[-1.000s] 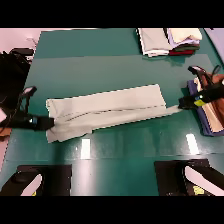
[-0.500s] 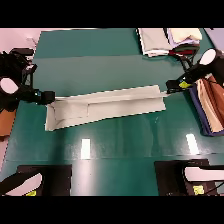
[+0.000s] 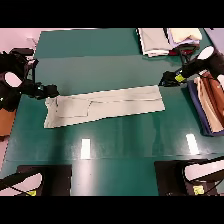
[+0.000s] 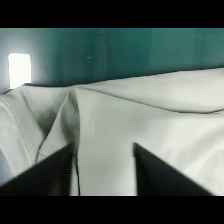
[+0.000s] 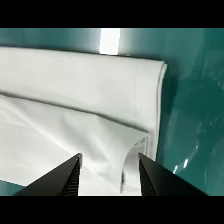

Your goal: Fold the shirts.

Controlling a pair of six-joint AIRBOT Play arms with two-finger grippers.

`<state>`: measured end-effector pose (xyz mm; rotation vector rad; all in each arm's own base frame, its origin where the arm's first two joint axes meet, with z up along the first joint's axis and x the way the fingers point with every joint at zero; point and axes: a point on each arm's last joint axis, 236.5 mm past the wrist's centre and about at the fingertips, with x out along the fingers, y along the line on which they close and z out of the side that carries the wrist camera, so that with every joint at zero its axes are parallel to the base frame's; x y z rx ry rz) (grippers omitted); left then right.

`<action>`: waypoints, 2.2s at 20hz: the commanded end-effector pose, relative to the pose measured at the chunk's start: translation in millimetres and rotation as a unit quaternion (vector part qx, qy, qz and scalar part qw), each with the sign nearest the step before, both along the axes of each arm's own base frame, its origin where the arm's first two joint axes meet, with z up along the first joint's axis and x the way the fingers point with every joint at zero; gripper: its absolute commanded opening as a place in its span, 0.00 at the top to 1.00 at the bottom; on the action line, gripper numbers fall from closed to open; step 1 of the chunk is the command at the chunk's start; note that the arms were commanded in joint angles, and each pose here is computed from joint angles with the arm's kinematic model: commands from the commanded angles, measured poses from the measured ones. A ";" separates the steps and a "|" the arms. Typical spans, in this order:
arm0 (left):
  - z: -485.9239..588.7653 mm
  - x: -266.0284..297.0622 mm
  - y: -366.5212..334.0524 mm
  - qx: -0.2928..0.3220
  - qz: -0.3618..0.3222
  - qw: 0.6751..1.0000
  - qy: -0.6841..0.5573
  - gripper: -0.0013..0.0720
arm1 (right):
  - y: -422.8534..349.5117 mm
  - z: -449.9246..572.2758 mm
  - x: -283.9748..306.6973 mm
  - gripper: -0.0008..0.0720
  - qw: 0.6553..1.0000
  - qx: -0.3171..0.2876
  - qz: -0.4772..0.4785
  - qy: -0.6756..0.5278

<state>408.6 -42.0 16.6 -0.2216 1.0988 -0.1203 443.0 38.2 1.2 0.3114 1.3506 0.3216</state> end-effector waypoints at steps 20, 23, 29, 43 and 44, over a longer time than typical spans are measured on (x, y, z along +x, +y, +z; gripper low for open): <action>-23.1 -6.9 -208.8 -0.105 -0.144 0.984 0.012 0.95 | 29.5 -35.4 -21.4 0.97 0.993 0.119 0.024 0.006; -40.7 1.5 -246.8 -0.113 -0.168 0.979 0.028 0.95 | 32.0 39.9 -10.1 0.97 0.991 0.108 0.046 -0.066; -73.2 7.8 -315.9 -0.119 -0.215 0.968 0.047 0.95 | 86.0 168.5 -6.4 0.97 0.973 0.102 0.092 -0.184; -10.5 35.3 -294.9 -0.092 -0.214 0.972 -0.020 0.95 | 217.7 236.9 -45.9 0.97 0.937 0.144 0.207 -0.241; 11.5 44.6 -272.9 -0.081 -0.202 0.975 -0.039 0.95 | 231.0 236.9 -51.0 0.97 0.934 0.155 0.218 -0.239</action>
